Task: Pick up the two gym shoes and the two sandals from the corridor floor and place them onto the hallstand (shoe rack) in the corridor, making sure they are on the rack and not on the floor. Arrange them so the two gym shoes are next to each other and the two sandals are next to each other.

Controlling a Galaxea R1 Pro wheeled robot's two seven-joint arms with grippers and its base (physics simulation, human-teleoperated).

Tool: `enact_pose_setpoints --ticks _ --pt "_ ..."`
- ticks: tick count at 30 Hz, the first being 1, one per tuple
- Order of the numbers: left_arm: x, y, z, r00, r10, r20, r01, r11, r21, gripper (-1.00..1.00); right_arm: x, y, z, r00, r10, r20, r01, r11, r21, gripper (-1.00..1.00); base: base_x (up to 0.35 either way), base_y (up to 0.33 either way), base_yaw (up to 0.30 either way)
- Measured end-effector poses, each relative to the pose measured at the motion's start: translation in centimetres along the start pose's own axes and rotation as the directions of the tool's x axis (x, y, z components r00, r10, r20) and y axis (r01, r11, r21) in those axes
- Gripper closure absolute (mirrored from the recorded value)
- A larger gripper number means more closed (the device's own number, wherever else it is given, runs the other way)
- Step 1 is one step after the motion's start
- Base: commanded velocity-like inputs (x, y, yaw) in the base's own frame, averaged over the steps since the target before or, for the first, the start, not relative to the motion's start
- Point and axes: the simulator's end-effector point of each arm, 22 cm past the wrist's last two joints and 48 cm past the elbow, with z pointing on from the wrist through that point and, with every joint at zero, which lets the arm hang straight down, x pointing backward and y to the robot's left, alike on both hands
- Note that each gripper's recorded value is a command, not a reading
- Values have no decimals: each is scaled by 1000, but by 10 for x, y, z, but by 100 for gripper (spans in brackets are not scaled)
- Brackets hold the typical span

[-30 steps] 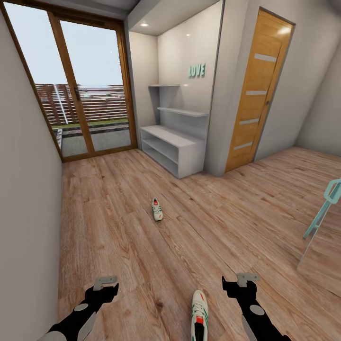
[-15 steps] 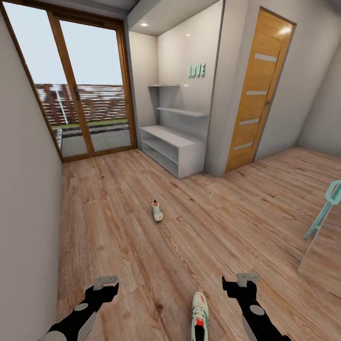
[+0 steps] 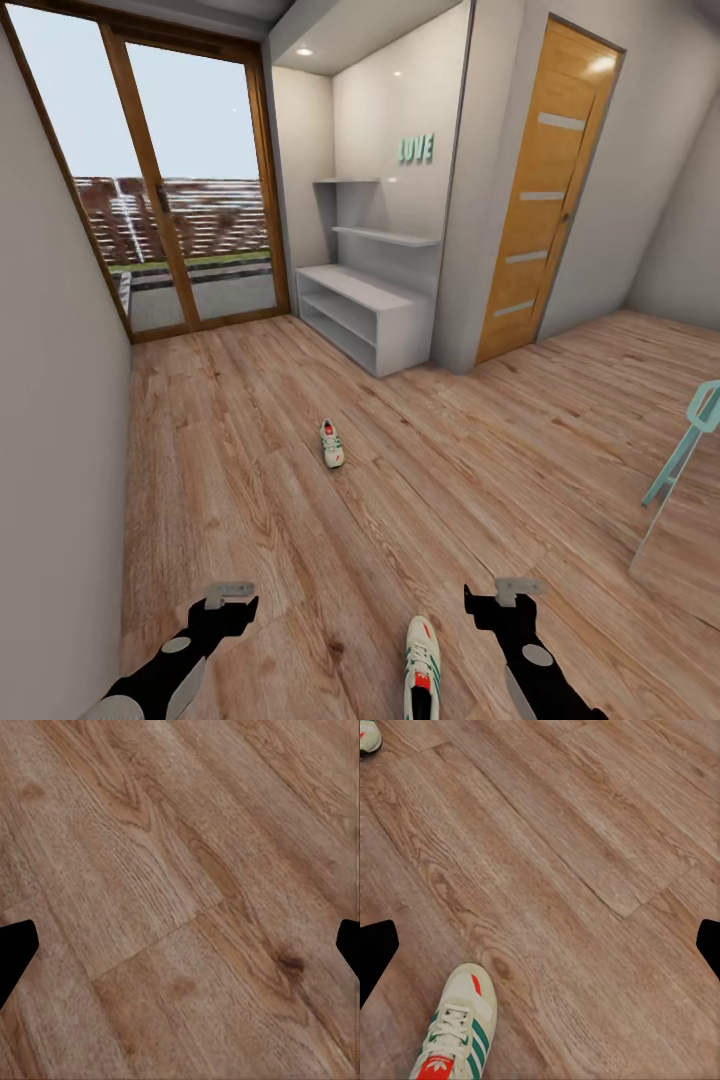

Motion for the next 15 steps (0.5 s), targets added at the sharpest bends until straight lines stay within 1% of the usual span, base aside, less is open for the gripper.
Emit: enact_pose_setpoints --ticks 4,7,11,12,13,14,15 --pt "-10 -10 2 1000 7 12 -7 999 35 -100 1 10 -1 1000 9 -5 -9 1000 -12 -100 0 0 0" --pt "-35 -15 5 999 10 48 -13 998 59 -100 7 22 -2 1000 19 -18 -19 1000 -24 -100 0 0 0" --pt "-71 -23 8 995 12 94 -21 996 91 -100 23 38 -5 998 28 -56 -31 999 -41 -100 0 0 0" --pt "-71 -23 8 995 13 94 -21 996 91 -100 23 39 -5 998 28 -57 -31 999 -41 -100 0 0 0" --pt "-83 -28 9 995 12 98 -22 994 109 -100 33 48 -7 996 33 -79 -37 998 -50 -100 0 0 0" --pt "-84 -28 9 995 12 98 -23 994 110 -100 33 48 -7 996 33 -80 -37 998 -51 -100 0 0 0" --pt "-89 -31 9 995 11 94 -22 993 120 -100 37 53 -8 995 36 -91 -41 998 -56 -100 0 0 0"
